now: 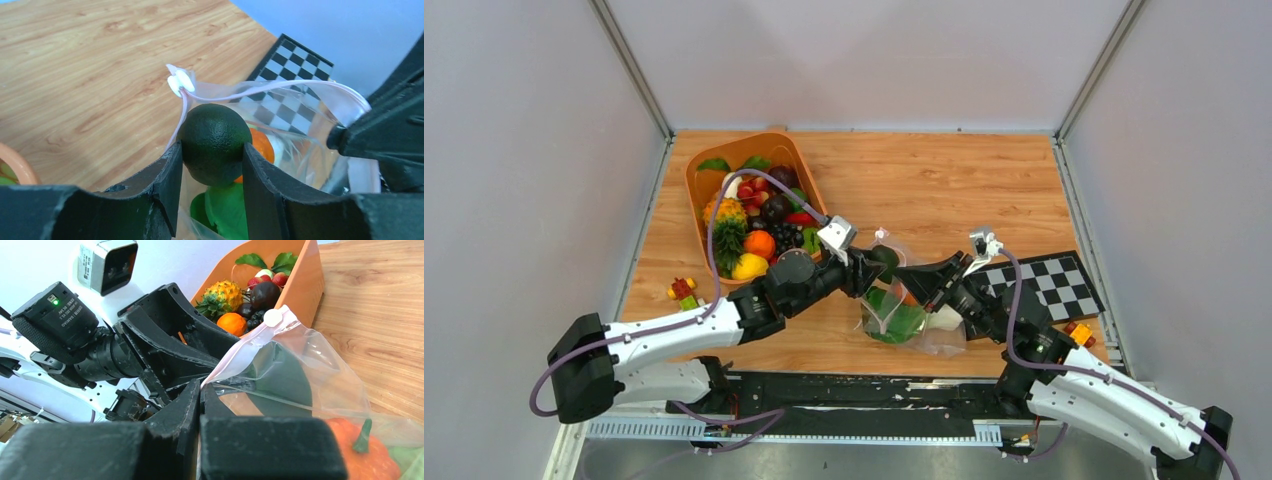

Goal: Place the food in the zip-top bag and seal the zipper

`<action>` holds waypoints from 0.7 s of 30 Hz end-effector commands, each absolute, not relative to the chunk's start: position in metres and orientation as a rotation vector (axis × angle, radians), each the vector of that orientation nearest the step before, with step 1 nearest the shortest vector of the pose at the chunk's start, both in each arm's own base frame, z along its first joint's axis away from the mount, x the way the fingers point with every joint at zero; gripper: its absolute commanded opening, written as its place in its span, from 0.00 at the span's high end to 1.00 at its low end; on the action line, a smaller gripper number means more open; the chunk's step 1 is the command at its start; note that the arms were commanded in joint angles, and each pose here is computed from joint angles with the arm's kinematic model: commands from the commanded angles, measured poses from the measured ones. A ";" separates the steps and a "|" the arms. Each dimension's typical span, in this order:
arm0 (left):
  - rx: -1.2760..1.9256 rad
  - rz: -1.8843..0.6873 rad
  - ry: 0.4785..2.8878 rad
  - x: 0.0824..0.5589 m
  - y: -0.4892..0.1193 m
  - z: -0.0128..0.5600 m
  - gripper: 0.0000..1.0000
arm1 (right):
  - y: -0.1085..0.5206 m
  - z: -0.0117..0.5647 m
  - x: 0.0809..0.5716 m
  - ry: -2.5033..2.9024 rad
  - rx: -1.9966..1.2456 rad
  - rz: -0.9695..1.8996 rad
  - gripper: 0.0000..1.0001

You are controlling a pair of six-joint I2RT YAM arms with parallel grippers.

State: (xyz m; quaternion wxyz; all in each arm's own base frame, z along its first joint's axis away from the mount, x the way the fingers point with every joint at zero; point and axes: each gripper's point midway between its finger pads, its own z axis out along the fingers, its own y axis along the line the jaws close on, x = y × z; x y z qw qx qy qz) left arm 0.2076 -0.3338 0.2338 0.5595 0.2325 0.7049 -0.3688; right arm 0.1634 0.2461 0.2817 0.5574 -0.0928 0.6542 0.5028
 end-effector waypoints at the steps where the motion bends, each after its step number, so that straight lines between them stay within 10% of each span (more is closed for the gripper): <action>1: 0.426 -0.747 1.585 0.234 -0.327 0.257 0.51 | 0.240 0.307 0.161 1.453 -0.187 1.223 1.00; 12: 0.492 -0.673 1.607 0.235 -0.347 0.244 0.48 | 0.235 0.303 0.163 1.463 -0.172 1.201 1.00; 21: 0.593 -0.796 1.588 0.215 -0.362 0.257 0.16 | 0.230 0.301 0.165 1.471 -0.153 1.175 1.00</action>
